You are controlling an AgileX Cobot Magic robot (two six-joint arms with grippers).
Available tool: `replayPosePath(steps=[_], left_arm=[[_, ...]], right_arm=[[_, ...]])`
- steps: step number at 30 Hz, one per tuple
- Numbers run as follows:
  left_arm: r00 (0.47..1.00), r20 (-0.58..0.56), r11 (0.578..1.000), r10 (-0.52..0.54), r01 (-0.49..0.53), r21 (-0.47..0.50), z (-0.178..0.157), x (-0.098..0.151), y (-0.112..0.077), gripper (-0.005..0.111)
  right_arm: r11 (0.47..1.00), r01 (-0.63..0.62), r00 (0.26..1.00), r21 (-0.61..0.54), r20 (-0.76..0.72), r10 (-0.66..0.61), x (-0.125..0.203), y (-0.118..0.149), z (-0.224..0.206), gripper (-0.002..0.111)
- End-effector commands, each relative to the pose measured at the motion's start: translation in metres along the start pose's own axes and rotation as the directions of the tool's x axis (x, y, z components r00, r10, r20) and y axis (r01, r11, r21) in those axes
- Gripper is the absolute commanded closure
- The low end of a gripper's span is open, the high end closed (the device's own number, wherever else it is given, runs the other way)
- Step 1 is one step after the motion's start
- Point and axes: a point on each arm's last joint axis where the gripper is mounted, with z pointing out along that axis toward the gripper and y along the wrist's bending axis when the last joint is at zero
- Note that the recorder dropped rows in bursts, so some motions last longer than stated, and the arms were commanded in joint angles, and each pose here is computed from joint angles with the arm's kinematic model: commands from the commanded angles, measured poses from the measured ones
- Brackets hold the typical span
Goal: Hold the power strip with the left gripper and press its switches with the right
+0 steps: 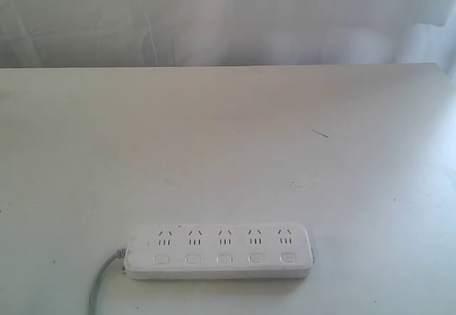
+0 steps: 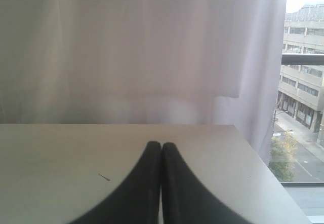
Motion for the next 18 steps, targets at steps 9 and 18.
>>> replayPosePath(steps=[9,18], left_arm=[[1.0,-0.004,1.0,0.002,-0.002,-0.002,0.0,0.001,0.0,0.107],[1.0,-0.004,1.0,0.002,-0.002,-0.002,0.0,0.001,0.0,0.107]], right_arm=[[0.993,0.092,0.996,-0.076,-0.001,-0.092,0.002,0.007,-0.001,0.108],[0.96,0.254,0.967,-0.119,0.041,-0.251,0.0,0.012,-0.001,0.108]])
